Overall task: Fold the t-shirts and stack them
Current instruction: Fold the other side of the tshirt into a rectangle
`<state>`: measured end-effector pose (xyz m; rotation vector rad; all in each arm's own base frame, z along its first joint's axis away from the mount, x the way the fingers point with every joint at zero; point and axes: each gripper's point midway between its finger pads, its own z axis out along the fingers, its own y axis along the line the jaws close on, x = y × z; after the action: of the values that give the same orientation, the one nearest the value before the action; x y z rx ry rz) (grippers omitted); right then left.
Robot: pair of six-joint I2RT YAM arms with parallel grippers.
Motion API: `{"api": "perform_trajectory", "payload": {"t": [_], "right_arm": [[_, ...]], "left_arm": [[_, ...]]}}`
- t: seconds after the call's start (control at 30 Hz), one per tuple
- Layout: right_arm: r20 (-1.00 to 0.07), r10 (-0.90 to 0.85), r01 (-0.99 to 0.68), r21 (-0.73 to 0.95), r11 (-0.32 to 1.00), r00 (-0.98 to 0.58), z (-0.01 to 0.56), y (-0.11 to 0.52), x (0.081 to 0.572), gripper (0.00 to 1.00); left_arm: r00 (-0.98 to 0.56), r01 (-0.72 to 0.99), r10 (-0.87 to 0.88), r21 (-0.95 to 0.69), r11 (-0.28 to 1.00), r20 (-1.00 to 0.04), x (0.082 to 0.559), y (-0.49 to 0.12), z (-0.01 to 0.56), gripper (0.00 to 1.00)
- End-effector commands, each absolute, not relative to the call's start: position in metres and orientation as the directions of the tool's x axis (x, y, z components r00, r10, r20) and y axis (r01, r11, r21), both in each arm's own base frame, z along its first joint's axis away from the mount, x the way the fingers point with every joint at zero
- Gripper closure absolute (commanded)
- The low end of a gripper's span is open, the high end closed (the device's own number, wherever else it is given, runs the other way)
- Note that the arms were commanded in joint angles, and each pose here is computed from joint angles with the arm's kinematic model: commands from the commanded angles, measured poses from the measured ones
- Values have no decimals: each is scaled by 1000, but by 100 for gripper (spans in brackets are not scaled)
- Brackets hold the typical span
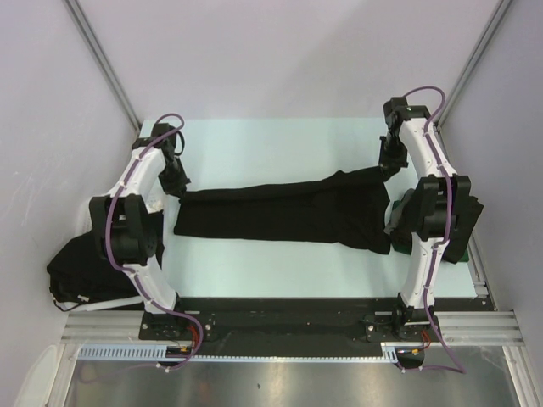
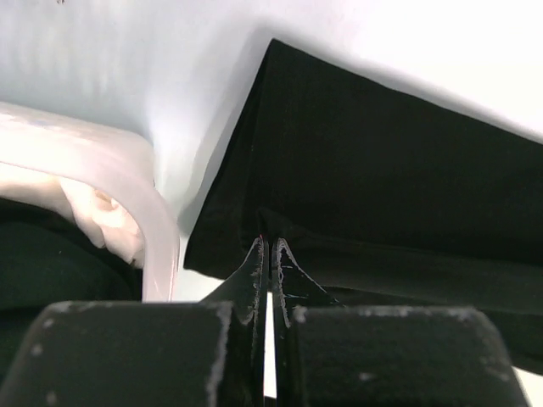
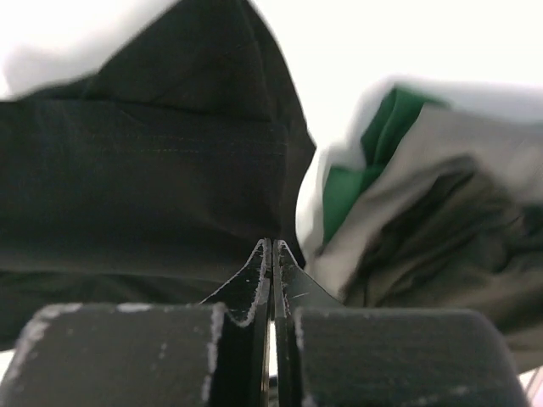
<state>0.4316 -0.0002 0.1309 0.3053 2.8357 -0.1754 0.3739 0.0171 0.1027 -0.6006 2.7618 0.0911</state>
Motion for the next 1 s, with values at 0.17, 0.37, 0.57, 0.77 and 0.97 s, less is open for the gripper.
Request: {"api": "perform_trajectory", "payload": {"t": [0.17, 0.37, 0.57, 0.77, 0.97], "right_arm": [[-66, 245, 250, -68, 966, -967, 113, 23, 357, 100], [-12, 241, 241, -87, 967, -971, 104, 26, 330, 100], [0, 227, 227, -90, 970, -974, 105, 24, 325, 100], [20, 222, 218, -123, 968, -975, 104, 15, 319, 100], [36, 233, 226, -146, 963, -972, 99, 12, 309, 100]], "left_arm": [[-855, -391, -371, -19, 920, -364, 375, 20, 129, 100], [-859, -381, -363, -23, 924, -362, 377, 16, 130, 100], [-865, -373, -356, -22, 928, -353, 371, 14, 129, 100], [-870, -370, -352, -14, 929, -345, 362, 14, 127, 100], [-871, -372, -350, -3, 928, -344, 350, 16, 126, 100]]}}
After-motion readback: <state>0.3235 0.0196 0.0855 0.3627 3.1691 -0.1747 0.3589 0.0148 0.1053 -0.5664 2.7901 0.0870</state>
